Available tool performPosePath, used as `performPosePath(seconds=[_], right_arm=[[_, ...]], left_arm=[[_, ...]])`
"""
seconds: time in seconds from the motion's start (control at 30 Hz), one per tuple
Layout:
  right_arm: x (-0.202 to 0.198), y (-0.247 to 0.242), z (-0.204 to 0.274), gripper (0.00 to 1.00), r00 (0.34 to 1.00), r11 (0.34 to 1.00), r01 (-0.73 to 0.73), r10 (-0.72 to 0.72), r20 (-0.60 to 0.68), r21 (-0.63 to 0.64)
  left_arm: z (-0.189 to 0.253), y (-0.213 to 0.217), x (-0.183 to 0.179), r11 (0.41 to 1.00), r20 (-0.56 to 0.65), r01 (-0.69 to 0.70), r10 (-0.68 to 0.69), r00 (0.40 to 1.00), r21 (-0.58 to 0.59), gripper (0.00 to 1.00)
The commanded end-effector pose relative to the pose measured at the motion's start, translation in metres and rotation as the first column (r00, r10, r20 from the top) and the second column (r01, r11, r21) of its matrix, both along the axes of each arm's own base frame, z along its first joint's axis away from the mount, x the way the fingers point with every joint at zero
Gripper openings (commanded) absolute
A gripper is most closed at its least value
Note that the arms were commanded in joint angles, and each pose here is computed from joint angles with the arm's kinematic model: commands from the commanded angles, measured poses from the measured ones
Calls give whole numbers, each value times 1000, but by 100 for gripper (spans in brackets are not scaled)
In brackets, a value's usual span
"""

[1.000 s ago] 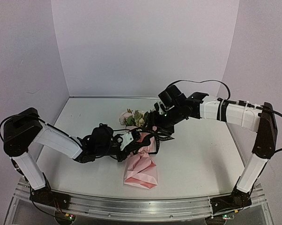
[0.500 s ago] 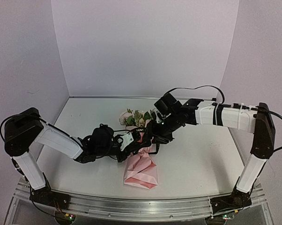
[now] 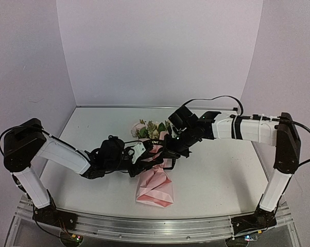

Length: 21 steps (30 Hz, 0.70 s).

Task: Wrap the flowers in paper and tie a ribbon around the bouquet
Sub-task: Cross the half-tied ribbon over the folded bouquet.

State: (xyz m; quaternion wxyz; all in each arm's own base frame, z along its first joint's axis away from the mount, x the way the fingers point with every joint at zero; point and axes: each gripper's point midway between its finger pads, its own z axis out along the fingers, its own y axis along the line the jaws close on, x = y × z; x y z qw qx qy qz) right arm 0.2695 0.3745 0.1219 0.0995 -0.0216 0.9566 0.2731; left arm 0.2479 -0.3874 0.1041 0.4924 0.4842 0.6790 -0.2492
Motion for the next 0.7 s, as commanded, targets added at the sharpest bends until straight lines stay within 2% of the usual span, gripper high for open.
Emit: performPosePath(seconds=[0.0, 0.13, 0.27, 0.33, 0.5, 0.67], right_arm=[[4, -4, 1, 0, 999, 1000, 23, -22, 38, -17], [4, -6, 0, 0, 999, 999, 29, -28, 45, -25], [6, -4, 0, 0, 999, 999, 29, -28, 46, -24], [6, -4, 0, 0, 998, 999, 30, -28, 47, -26], [7, -3, -2, 0, 998, 999, 38, -37, 46, -27], [9, -3, -4, 0, 998, 998, 49, -48, 44, -30]], left_arm=[[88, 13, 12, 956, -68, -149, 136, 988, -252, 52], [112, 33, 29, 923, -224, -247, 184, 957, -296, 56], [94, 47, 60, 928, -306, -317, 249, 919, -196, 56], [79, 45, 73, 942, -342, -314, 258, 903, -117, 56], [66, 30, 102, 965, -368, -262, 238, 899, -16, 57], [54, 18, 101, 986, -427, -161, 163, 889, 40, 57]])
